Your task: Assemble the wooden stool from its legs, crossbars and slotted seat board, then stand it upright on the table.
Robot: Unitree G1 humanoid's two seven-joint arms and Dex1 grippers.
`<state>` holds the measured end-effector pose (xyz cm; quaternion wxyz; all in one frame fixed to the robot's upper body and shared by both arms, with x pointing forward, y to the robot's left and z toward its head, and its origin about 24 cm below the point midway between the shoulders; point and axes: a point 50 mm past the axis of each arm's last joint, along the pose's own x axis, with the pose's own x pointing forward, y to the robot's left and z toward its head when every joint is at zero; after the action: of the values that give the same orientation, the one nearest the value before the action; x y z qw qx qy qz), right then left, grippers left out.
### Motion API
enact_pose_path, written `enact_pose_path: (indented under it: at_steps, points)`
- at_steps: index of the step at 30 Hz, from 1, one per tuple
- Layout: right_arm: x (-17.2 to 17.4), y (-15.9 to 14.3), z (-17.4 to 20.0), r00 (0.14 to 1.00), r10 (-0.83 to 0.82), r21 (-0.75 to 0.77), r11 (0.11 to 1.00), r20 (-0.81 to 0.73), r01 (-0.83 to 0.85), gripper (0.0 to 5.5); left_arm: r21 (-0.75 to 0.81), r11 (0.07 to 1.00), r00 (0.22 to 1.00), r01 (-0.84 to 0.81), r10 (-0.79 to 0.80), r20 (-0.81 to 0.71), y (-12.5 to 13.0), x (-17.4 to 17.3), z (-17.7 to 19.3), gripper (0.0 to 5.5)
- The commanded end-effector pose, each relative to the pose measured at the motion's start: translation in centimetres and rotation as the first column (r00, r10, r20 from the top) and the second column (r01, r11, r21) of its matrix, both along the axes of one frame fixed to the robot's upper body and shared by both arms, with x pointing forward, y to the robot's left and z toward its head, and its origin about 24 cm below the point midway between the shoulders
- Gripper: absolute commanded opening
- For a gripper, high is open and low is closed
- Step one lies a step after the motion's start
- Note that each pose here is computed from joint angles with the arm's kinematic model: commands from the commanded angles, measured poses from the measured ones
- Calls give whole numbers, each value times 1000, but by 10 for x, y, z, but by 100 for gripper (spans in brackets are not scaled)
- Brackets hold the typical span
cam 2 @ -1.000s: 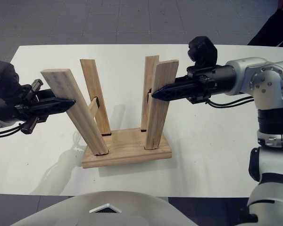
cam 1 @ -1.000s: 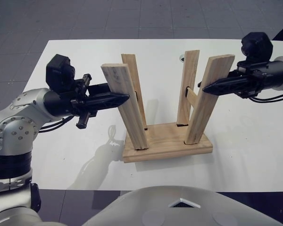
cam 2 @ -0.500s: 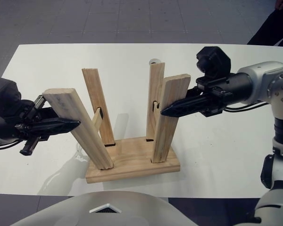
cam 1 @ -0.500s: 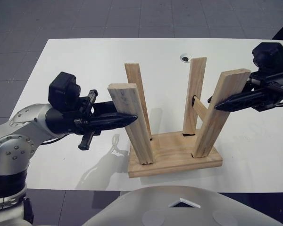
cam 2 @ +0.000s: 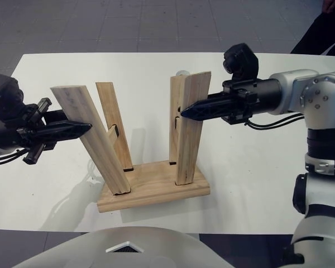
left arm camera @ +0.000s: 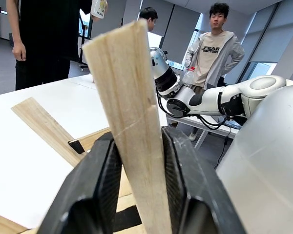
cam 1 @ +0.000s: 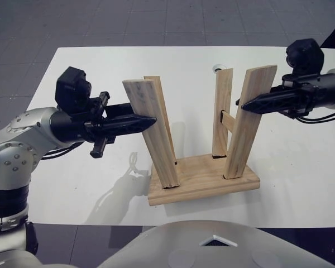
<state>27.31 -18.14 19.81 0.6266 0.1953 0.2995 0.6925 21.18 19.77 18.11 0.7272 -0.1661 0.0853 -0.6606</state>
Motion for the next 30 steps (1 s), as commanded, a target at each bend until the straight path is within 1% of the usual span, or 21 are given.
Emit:
enact_pose_path:
  at_steps: [1, 9, 16, 19, 20, 21, 22, 25, 27, 30]
  points:
    - [14, 2, -30, 983, -102, -152, 985, -153, 78, 113, 124, 986, 964, 109, -75, -255, -9, -8, -54, 109]
    - [38, 9, -45, 953, -181, -189, 972, -242, 137, 113, 65, 995, 924, 72, -42, -379, -4, 9, -71, 109]
    - [57, 15, -59, 952, -211, -236, 959, -223, 157, 113, 57, 996, 900, 73, -41, -435, -6, 20, -79, 109]
    - [59, 16, -65, 955, -184, -255, 959, -231, 123, 113, 63, 994, 889, 88, -50, -455, -8, 24, -83, 109]
    - [59, 17, -67, 954, -174, -257, 960, -245, 109, 150, 63, 993, 885, 96, -57, -462, -9, 25, -84, 109]
    - [58, 18, -68, 952, -160, -259, 962, -262, 91, 164, 62, 993, 880, 105, -64, -471, -11, 26, -86, 147]
    - [57, 20, -68, 950, -137, -255, 965, -281, 63, 200, 65, 991, 875, 113, -69, -478, -12, 26, -88, 188]
    - [60, 22, -68, 944, -127, -265, 963, -304, 44, 258, 80, 990, 865, 115, -60, -498, -12, 29, -96, 243]
    - [63, 22, -66, 937, -148, -257, 964, -315, 66, 296, 84, 994, 870, 68, -18, -492, -8, 34, -99, 275]
    - [64, 13, -63, 914, -201, -231, 965, -352, 124, 299, 64, 998, 874, -25, 53, -483, 7, 40, -93, 279]
